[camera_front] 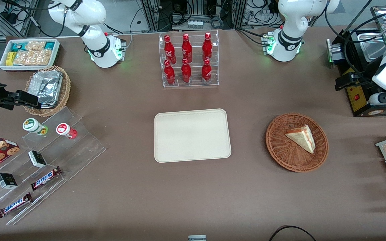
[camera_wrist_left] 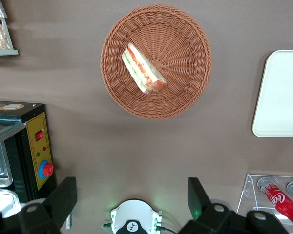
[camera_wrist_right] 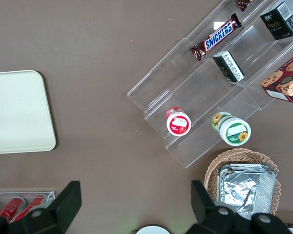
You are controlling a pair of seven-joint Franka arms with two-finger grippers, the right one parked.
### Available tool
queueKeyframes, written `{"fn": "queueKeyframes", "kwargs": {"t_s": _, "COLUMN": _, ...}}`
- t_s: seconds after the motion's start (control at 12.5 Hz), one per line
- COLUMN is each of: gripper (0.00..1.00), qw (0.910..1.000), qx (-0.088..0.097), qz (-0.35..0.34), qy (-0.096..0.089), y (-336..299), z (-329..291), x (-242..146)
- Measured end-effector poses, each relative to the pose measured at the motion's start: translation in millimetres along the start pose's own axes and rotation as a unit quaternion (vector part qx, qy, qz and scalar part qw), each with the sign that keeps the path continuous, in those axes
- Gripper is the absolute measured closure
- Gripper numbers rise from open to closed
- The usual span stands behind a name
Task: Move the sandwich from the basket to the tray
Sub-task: 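Move the open left gripper over the sandwich in the wicker basket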
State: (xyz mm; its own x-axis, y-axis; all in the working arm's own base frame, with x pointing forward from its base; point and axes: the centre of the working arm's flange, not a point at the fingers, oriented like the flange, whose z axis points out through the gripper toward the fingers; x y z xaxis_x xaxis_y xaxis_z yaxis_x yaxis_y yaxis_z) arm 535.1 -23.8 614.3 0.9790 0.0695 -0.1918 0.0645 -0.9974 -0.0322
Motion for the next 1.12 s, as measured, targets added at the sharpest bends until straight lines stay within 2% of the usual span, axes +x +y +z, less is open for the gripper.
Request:
{"fn": "queueKeyframes", "kwargs": {"t_s": 0.48, "gripper": 0.0, "qw": 1.0, "qx": 0.001, "qz": 0.002, "qy": -0.009, "y": 2, "z": 3, "x": -1}}
{"fn": "queueKeyframes", "kwargs": {"t_s": 0.8, "gripper": 0.0, "qw": 0.9998, "qx": 0.002, "qz": 0.003, "qy": -0.02, "y": 5, "z": 35, "x": 16}}
{"fn": "queueKeyframes", "kwargs": {"t_s": 1.12, "gripper": 0.0, "qw": 0.9999, "qx": 0.002, "qz": 0.004, "qy": -0.012, "y": 8, "z": 83, "x": 36}}
